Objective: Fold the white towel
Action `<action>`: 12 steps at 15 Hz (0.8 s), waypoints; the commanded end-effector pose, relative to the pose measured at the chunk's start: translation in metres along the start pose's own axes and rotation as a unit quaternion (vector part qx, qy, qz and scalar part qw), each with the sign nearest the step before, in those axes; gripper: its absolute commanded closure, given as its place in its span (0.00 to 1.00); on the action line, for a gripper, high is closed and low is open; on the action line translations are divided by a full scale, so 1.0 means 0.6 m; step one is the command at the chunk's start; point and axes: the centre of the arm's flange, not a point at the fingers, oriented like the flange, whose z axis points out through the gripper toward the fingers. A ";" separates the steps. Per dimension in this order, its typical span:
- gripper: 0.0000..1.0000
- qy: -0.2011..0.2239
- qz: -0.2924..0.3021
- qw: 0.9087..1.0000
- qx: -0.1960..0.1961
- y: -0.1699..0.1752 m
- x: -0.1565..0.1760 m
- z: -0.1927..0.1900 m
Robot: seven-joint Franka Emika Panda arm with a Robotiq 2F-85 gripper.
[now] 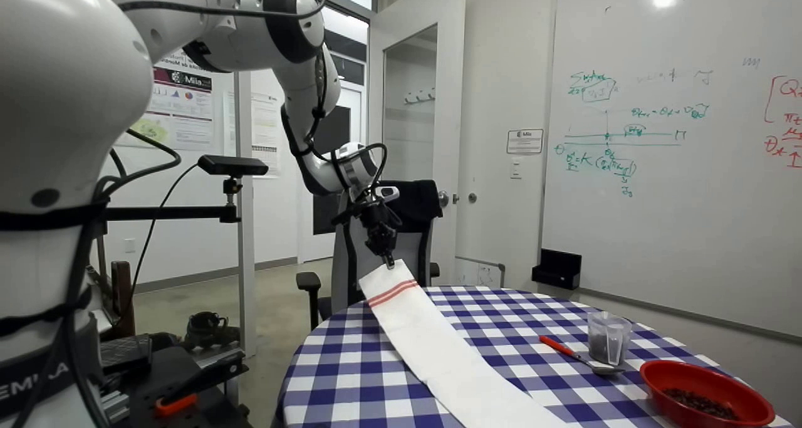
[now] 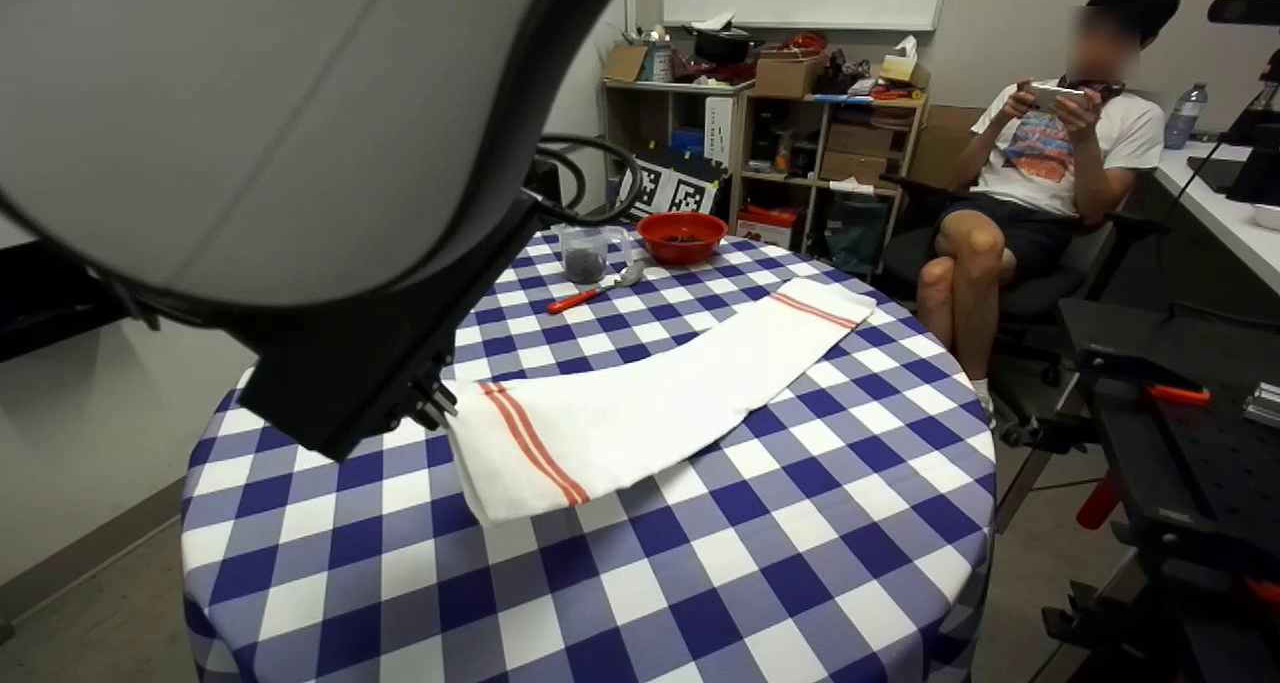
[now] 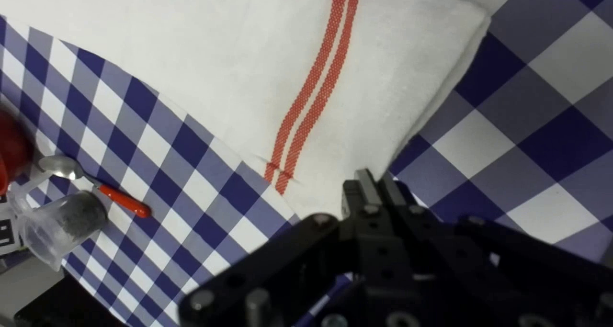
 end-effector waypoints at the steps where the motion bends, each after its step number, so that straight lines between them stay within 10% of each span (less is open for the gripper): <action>1: 0.99 0.021 -0.005 1.000 0.001 0.028 -0.007 -0.067; 12: 0.99 0.034 -0.121 0.991 0.037 0.080 -0.019 -0.217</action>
